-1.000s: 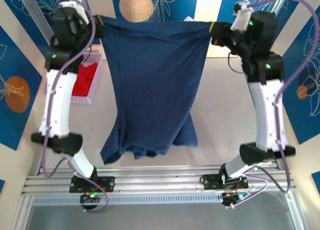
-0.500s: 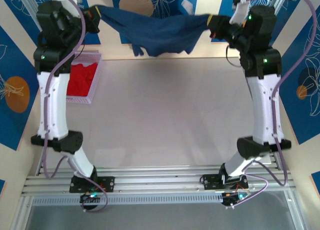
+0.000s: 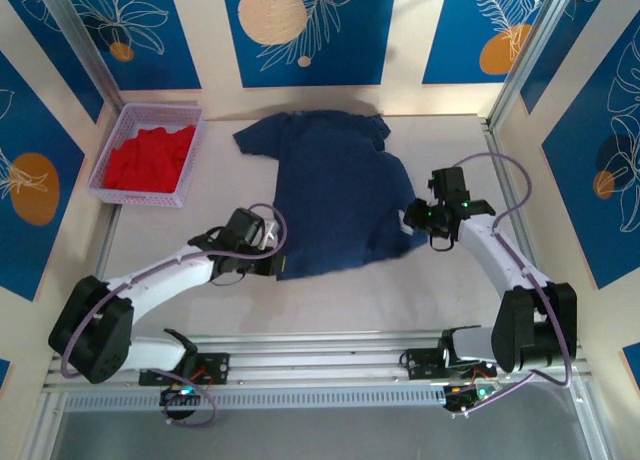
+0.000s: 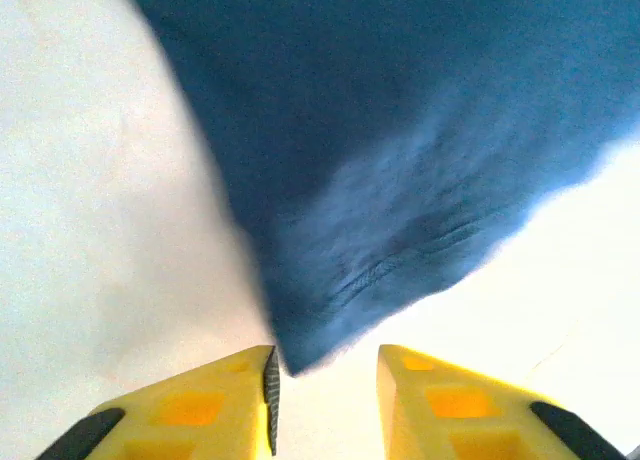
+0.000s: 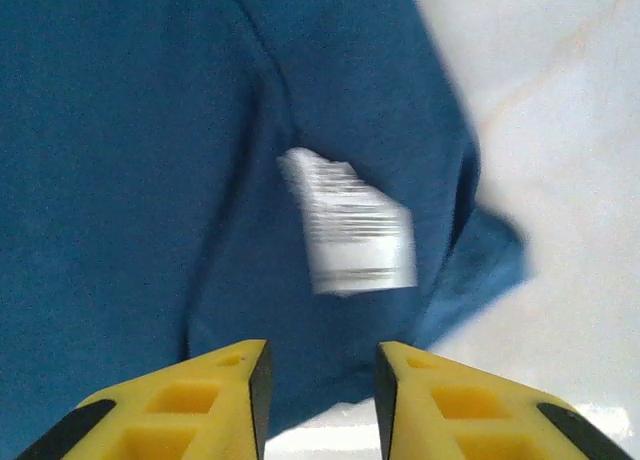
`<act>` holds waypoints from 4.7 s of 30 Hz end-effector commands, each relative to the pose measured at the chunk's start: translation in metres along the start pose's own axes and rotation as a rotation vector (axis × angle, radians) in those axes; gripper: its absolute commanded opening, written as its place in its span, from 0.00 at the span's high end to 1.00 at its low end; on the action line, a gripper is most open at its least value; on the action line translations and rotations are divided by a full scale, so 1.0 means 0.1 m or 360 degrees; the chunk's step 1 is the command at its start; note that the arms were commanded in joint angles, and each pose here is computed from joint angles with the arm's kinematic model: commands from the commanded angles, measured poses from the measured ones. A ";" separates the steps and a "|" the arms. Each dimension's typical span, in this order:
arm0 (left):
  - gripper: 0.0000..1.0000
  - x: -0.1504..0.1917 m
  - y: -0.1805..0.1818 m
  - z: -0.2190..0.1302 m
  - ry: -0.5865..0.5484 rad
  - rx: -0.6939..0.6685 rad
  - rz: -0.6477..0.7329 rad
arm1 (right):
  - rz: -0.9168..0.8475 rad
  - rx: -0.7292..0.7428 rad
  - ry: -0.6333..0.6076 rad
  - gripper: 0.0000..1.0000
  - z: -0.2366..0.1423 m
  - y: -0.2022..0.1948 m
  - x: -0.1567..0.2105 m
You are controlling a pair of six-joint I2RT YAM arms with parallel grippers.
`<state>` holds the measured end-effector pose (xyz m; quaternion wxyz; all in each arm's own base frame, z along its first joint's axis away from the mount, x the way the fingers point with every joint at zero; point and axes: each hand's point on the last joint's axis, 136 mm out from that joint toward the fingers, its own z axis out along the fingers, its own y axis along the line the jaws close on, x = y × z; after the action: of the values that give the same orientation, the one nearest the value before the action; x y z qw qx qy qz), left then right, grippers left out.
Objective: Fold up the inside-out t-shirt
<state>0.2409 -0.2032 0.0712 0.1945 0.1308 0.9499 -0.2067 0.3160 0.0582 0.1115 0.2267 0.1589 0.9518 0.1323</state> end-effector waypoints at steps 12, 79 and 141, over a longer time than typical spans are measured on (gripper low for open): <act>0.41 -0.44 -1.61 0.13 -0.0282 0.0280 0.1130 | -0.0025 -0.0167 -0.0017 0.58 -0.03 0.21 -0.30; 1.00 -1.73 -1.67 -0.21 -0.0216 0.0836 0.0371 | -0.1075 -0.0690 -0.0430 0.68 0.60 1.53 0.93; 1.00 -2.01 -2.23 -1.44 -0.0551 0.0766 0.0675 | -0.1477 -0.0074 -0.0602 0.57 1.16 1.64 0.54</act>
<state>0.3201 -0.3674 0.3361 0.3503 0.3012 0.8043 -0.3737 0.3446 0.2632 0.0361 0.4394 -0.3065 0.8442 0.0189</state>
